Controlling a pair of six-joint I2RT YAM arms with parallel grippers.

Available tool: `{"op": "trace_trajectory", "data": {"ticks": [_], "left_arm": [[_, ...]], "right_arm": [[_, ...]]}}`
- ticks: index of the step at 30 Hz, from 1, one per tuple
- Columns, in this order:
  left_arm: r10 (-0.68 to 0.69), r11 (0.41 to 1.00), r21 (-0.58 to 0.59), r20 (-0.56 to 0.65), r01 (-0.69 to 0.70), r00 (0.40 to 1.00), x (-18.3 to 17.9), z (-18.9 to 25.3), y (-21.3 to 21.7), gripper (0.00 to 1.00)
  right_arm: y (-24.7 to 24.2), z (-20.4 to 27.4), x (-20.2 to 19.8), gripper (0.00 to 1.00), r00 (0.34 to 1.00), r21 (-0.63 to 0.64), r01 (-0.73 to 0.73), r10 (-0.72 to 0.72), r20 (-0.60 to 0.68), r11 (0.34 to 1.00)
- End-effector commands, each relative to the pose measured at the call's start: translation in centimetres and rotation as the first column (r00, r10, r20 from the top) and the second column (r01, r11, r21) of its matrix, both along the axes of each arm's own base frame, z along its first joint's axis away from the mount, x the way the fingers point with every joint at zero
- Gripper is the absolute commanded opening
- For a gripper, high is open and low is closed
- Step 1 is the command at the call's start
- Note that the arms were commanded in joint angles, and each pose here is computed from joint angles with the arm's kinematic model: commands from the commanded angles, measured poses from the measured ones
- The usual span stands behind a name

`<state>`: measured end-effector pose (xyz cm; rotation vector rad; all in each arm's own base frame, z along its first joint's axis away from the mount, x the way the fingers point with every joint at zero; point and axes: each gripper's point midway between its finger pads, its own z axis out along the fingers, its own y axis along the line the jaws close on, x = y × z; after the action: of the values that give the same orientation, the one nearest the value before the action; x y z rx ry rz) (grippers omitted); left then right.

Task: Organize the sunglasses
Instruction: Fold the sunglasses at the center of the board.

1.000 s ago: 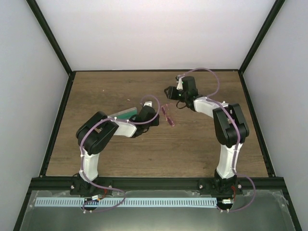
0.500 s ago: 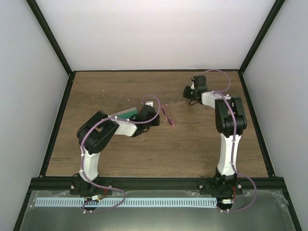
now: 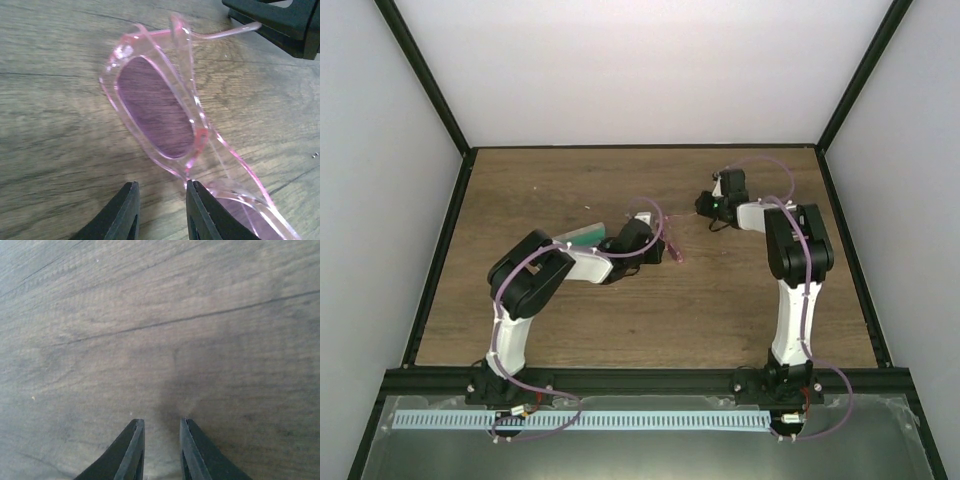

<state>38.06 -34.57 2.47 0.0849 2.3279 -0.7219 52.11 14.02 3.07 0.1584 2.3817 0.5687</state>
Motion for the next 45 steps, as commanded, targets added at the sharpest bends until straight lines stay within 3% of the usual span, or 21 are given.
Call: {"op": "trace_trajectory", "data": {"ticks": [1, 28, 35, 45], "left_arm": [[-0.037, 0.999, 0.032, -0.076, 0.04, 0.996, -1.9, -2.3, -0.9, 0.28], [-0.015, 0.999, 0.044, -0.075, 0.019, 0.997, -2.0, -2.8, -1.2, 0.28], [-0.011, 0.998, 0.058, -0.07, 0.015, 0.997, -2.0, -2.8, -0.8, 0.28], [-0.024, 0.999, 0.033, -0.022, 0.025, 0.999, -4.3, 0.1, 1.5, 0.34]], "right_arm": [[0.5, -0.8, -2.3, 0.21, 0.999, 0.021, -0.023, 0.024, -0.04, 1.0], [3.8, -2.6, -10.6, 0.15, 0.991, -0.032, -0.106, 0.103, -0.087, 0.994], [3.4, -1.1, -12.1, 0.15, 0.994, -0.022, -0.1, 0.099, -0.055, 0.995], [3.2, 1.4, -12.2, 0.3, 0.996, -0.028, -0.086, 0.086, 0.007, 0.996]]}}
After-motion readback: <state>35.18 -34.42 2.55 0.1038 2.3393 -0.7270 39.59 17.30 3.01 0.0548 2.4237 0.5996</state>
